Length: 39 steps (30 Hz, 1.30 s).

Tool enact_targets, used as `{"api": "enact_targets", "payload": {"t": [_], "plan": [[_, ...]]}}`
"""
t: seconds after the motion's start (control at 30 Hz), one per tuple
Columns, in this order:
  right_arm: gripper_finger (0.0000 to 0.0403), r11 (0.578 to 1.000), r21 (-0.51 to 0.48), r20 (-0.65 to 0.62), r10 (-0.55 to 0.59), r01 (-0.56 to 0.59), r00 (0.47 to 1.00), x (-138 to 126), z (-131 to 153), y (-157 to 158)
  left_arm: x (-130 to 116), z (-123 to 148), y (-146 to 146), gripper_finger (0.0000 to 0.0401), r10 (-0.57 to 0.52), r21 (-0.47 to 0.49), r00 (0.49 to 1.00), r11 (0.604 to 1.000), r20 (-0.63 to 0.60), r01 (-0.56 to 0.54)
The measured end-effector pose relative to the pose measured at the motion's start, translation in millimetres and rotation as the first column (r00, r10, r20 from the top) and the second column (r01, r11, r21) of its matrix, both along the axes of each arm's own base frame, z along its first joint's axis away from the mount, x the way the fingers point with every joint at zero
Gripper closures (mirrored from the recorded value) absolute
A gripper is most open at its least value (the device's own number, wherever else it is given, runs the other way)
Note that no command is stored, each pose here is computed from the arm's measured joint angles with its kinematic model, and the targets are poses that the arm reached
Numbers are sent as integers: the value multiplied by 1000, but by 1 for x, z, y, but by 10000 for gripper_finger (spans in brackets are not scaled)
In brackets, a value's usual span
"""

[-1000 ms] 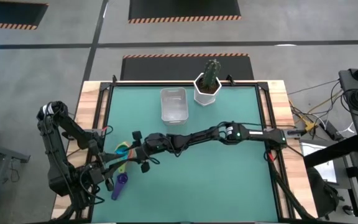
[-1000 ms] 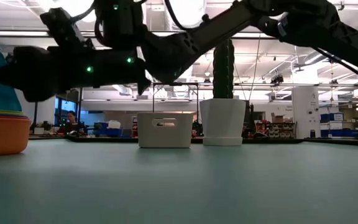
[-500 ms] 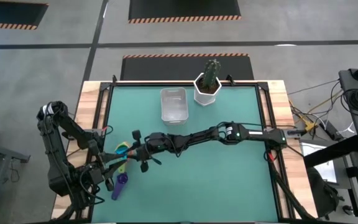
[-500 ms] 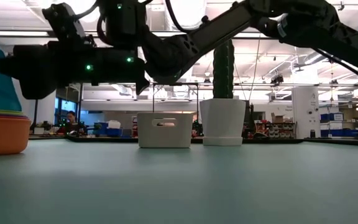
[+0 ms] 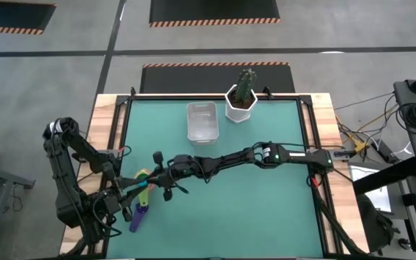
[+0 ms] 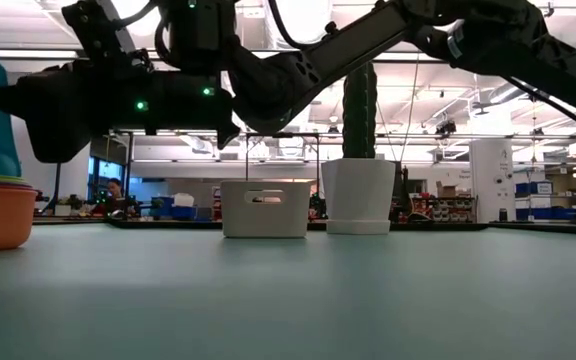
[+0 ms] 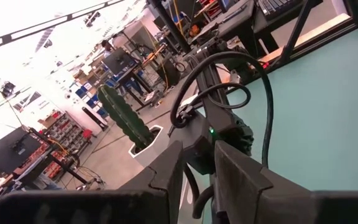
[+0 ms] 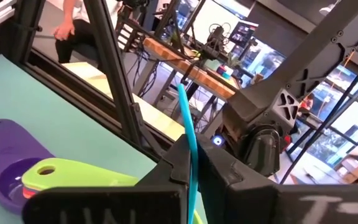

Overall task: Nest measuring cups in basket
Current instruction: Stack the blue measuring cup on top of the green measuring cup

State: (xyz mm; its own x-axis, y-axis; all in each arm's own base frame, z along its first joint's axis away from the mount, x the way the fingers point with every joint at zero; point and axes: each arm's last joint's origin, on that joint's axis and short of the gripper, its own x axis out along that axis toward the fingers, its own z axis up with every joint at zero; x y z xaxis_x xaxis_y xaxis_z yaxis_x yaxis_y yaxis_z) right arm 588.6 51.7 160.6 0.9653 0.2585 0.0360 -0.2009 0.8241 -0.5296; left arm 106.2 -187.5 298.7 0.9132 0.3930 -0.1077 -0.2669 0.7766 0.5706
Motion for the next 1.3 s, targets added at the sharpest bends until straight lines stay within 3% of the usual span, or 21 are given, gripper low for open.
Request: {"api": "enact_targets", "payload": {"t": [0.7, 1.03, 1.3], "plan": [[394, 990, -116, 52, -69, 75, 996, 4, 17, 3, 0, -5, 1, 325, 6, -5, 1000, 1000, 0, -6], [394, 961, -218, 61, -159, 168, 985, 2, 21, 14, 0, -5, 1, 325, 6, -5, 1000, 1000, -1, -6], [394, 912, -325, 102, -228, 249, 968, -2, 28, 34, 0, -5, 1, 325, 6, -5, 1000, 1000, -1, -6]]}}
